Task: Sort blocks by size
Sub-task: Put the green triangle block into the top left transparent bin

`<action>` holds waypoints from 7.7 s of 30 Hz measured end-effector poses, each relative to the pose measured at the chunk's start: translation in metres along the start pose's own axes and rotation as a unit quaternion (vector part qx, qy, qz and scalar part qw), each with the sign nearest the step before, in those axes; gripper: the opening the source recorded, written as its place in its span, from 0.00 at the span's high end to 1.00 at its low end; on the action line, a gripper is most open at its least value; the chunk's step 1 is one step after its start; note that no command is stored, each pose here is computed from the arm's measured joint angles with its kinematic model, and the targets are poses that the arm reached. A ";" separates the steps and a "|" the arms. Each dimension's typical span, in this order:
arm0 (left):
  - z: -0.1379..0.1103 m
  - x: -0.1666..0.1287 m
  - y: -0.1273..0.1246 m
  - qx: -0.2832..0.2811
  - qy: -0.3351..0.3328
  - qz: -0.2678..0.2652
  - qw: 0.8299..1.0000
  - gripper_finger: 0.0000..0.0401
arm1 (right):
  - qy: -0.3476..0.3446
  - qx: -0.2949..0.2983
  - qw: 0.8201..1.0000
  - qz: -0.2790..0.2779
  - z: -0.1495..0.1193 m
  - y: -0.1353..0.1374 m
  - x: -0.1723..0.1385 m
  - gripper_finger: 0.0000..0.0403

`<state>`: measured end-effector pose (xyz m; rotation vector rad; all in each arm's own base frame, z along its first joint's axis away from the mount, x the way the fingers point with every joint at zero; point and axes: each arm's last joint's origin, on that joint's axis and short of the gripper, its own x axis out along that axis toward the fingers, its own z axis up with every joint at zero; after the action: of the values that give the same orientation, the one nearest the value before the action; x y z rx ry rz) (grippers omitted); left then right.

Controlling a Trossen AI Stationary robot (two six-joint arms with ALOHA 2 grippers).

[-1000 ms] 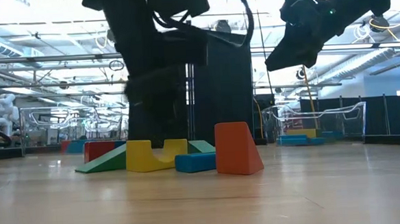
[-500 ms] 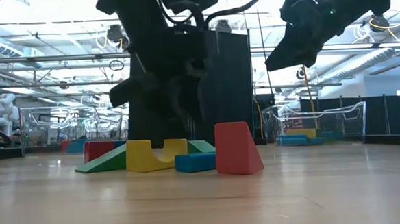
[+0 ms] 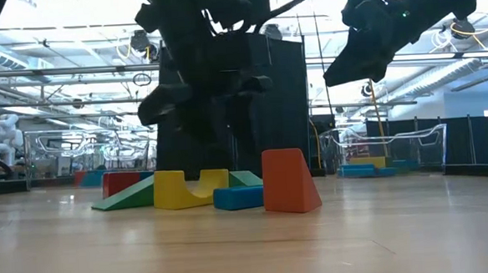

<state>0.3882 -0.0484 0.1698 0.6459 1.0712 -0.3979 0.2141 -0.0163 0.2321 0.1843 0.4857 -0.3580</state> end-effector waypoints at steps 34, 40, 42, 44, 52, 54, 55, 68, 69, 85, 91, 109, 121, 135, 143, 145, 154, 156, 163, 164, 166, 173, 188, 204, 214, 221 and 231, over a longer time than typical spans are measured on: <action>-0.013 0.033 0.010 -0.067 -0.015 -0.052 0.996 0.46 | 0.000 -0.002 1.000 0.000 0.000 0.000 0.000 0.62; -0.017 0.033 0.016 -0.089 -0.028 -0.067 0.993 0.46 | 0.000 -0.001 1.000 0.000 0.000 0.000 0.000 0.62; -0.018 0.034 0.019 -0.101 -0.032 -0.063 0.992 0.47 | 0.000 -0.001 1.000 0.000 0.000 0.000 0.000 0.62; -0.018 0.033 0.022 -0.116 -0.031 -0.062 0.991 0.48 | 0.000 0.000 1.000 0.000 0.000 0.000 0.000 0.62; -0.021 0.028 0.034 -0.164 -0.025 -0.055 0.985 0.70 | 0.000 -0.001 1.000 0.000 0.000 0.000 0.000 0.62; -0.022 0.028 0.035 -0.169 -0.021 -0.057 0.984 0.70 | 0.000 -0.001 1.000 0.000 0.000 0.000 0.000 0.62; -0.023 0.028 0.034 -0.169 -0.018 -0.059 0.984 0.70 | 0.000 -0.001 1.000 0.000 0.000 0.000 0.000 0.62; -0.031 -0.010 0.038 -0.238 0.059 0.031 0.969 0.70 | 0.010 -0.003 1.000 -0.002 -0.002 0.000 0.000 0.62; -0.032 -0.018 0.038 -0.247 0.067 0.042 0.966 0.70 | 0.010 -0.003 1.000 -0.002 -0.002 0.000 0.000 0.62; -0.114 -0.189 0.062 -0.468 0.041 0.196 0.861 0.70 | 0.029 0.000 1.000 -0.007 -0.006 -0.001 0.000 0.62; -0.160 -0.221 0.054 -0.547 0.076 0.239 0.799 0.70 | 0.028 0.001 1.000 -0.007 -0.006 -0.001 0.000 0.62; -0.254 -0.186 0.011 -0.675 0.167 0.221 0.684 0.69 | 0.028 0.003 1.000 -0.006 -0.006 -0.001 0.000 0.62; -0.296 -0.168 -0.005 -0.725 0.154 0.166 0.650 0.69 | 0.028 0.003 1.000 -0.006 -0.006 -0.001 0.000 0.62; -0.309 -0.165 -0.004 -0.747 0.165 0.146 0.627 0.69 | 0.025 0.004 1.000 -0.006 -0.005 -0.001 0.000 0.62; -0.309 -0.164 -0.004 -0.741 0.167 0.143 0.635 0.61 | 0.025 0.004 1.000 -0.006 -0.005 -0.001 0.000 0.62; -0.309 -0.164 -0.004 -0.740 0.168 0.143 0.636 0.55 | 0.025 0.004 1.000 -0.006 -0.005 -0.001 0.000 0.62; -0.309 -0.166 -0.006 -0.739 0.171 0.140 0.636 0.42 | 0.025 0.004 1.000 -0.006 -0.005 -0.001 0.000 0.62; -0.308 -0.169 -0.007 -0.738 0.165 0.146 0.638 0.42 | 0.025 0.004 1.000 -0.006 -0.005 -0.001 0.000 0.62; -0.292 -0.188 -0.008 -0.702 0.123 0.164 0.682 0.42 | 0.025 0.004 1.000 -0.006 -0.005 -0.001 0.000 0.62; -0.288 -0.191 -0.009 -0.692 0.106 0.158 0.696 0.42 | 0.024 0.004 1.000 -0.006 -0.005 -0.001 0.000 0.62; -0.278 -0.197 -0.010 -0.676 0.070 0.148 0.718 0.42 | 0.025 0.004 1.000 -0.006 -0.005 -0.001 0.000 0.62; -0.250 -0.212 -0.021 -0.632 0.005 0.149 0.760 0.42 | 0.024 0.007 1.000 -0.006 -0.005 -0.001 0.000 0.62; -0.190 -0.206 -0.033 -0.553 -0.096 0.104 0.821 0.41 | 0.024 0.012 1.000 -0.006 -0.005 -0.001 0.000 0.62; -0.121 -0.165 -0.064 -0.590 -0.073 0.106 0.797 0.41 | 0.026 -0.003 1.000 -0.007 -0.005 -0.001 0.000 0.62; -0.075 -0.120 -0.093 -0.635 -0.076 0.073 0.766 0.41 | -0.009 -0.048 0.998 -0.039 0.003 -0.010 0.002 0.62; -0.050 -0.088 -0.110 -0.663 -0.092 0.042 0.742 0.42 | -0.018 -0.058 0.996 -0.071 0.006 -0.017 0.003 0.62; -0.036 -0.062 -0.118 -0.665 -0.062 0.058 0.742 0.42 | -0.017 -0.088 0.993 -0.071 0.006 -0.017 0.003 0.62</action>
<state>0.2669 -0.1138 0.1800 -0.6084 0.9047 0.4699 0.2127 -0.0339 0.2345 -0.0272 0.4955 -0.4543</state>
